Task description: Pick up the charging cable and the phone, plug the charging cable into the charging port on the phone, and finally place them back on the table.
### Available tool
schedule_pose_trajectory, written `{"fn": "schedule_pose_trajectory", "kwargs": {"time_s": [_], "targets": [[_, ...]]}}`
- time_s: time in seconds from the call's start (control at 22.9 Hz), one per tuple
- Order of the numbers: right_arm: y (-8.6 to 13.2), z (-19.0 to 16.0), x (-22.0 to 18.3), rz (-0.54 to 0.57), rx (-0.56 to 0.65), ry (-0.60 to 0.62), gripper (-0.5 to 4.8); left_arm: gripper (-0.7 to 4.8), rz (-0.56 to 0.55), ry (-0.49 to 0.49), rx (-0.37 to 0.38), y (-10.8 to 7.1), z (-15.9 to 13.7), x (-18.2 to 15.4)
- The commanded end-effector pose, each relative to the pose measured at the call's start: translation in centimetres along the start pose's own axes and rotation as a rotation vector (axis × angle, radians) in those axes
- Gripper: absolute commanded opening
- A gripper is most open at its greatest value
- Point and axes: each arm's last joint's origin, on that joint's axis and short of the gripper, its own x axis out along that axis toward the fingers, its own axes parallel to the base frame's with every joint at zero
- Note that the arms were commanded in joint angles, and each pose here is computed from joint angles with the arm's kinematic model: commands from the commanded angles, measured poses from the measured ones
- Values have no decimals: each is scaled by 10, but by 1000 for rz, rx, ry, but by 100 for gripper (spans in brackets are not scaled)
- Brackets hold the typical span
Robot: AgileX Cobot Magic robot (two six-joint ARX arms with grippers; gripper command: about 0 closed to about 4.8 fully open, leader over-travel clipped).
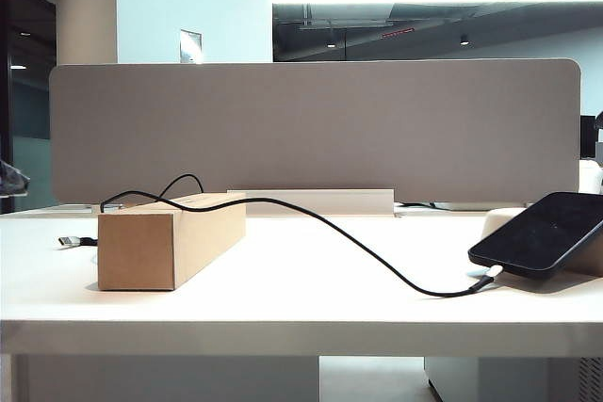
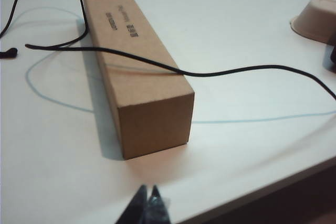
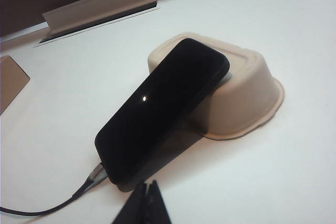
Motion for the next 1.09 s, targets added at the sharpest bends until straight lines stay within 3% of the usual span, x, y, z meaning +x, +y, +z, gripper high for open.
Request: {"fn": "schedule_pose_trajectory", "kwargs": {"time_s": [0.04, 1.09], "targets": [[0, -1, 1, -2, -4, -8, -8, -6, 2, -26, 1, 0, 3, 0], [-4, -12, 3, -17, -3, 46, -6, -6, 25, -52, 7, 4, 5, -2]]}}
